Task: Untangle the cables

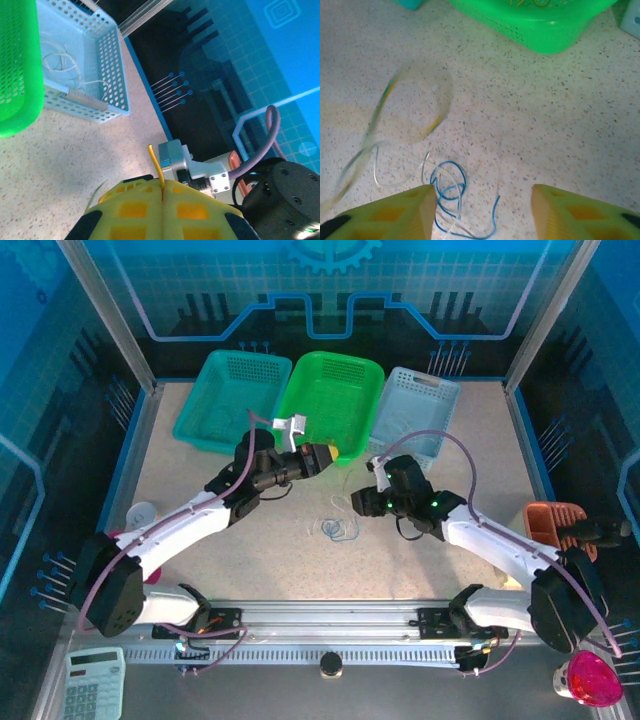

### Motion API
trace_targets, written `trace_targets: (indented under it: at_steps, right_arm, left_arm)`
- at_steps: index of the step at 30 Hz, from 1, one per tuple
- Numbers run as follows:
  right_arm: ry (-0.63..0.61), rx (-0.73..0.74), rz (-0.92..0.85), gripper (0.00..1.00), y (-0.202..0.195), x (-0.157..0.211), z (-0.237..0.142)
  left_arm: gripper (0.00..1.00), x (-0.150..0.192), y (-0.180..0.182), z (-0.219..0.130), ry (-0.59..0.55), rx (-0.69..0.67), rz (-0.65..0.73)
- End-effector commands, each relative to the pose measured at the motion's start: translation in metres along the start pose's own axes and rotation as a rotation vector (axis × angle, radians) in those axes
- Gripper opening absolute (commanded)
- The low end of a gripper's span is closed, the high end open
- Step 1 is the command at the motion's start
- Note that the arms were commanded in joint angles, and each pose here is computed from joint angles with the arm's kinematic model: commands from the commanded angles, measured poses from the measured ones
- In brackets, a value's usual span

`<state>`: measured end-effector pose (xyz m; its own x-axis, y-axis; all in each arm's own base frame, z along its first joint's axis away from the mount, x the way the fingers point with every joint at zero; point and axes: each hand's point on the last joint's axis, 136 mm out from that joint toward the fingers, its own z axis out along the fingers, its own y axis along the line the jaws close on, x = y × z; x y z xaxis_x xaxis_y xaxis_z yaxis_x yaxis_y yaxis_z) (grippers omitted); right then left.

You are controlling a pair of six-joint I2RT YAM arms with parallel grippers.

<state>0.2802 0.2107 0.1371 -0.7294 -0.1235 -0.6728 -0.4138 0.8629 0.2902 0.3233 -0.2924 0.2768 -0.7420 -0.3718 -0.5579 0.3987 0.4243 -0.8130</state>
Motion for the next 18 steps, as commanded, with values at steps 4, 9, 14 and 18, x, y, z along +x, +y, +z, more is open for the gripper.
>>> trace_targets:
  at_steps: [4, 9, 14, 18]
  right_arm:
    - [-0.055, 0.033, 0.031, 0.59, -0.012, -0.013, -0.035]
    - [-0.127, 0.012, 0.026, 0.62, -0.007, -0.031, -0.058]
    - [-0.188, -0.08, -0.022, 0.7, 0.015, -0.054, -0.073]
    - [-0.206, -0.162, -0.081, 0.77, 0.033, -0.067, -0.075]
  left_arm:
    - [0.0, -0.02, -0.024, -0.007, -0.056, 0.044, 0.06]
    - [0.0, -0.021, -0.028, -0.005, -0.038, 0.046, 0.071]
    - [0.0, -0.021, -0.035, -0.003, -0.01, 0.057, 0.076]
    - [0.0, -0.02, -0.041, -0.001, 0.019, 0.074, 0.071]
